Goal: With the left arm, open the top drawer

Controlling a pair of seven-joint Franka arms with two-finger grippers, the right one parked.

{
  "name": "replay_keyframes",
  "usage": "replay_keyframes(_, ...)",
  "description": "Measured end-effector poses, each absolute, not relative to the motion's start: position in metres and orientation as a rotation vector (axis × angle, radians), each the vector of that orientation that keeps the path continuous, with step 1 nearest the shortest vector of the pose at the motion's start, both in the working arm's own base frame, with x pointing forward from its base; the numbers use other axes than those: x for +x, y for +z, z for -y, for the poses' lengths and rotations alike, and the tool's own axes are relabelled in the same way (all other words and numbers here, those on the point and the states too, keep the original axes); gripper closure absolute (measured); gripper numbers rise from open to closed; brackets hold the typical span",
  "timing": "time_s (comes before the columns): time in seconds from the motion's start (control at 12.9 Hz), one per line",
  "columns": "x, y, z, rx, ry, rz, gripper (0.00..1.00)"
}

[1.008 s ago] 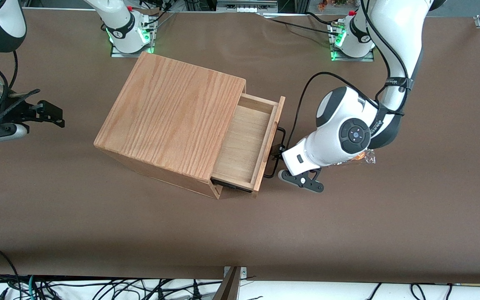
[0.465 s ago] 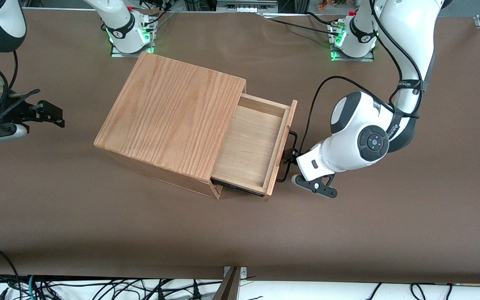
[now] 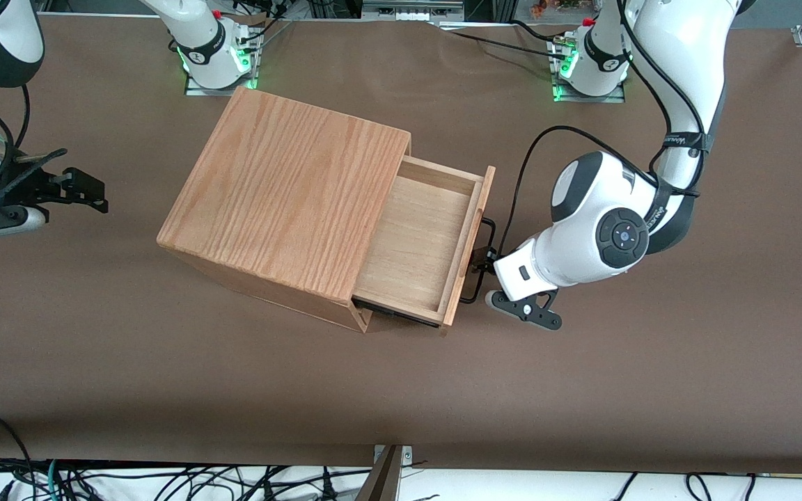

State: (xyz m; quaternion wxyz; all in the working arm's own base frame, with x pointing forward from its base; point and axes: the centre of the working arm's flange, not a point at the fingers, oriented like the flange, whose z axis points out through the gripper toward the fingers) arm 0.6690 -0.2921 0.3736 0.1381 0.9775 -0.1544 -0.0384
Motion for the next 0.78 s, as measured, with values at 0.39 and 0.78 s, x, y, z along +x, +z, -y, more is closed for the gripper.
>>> replay_keyframes(0.39,0.658,0.409,0.300,2.793,-0.114,0.483,0.00)
replay_keyframes(0.78,0.646,0.452,0.276,2.807,-0.184,0.487,0.00)
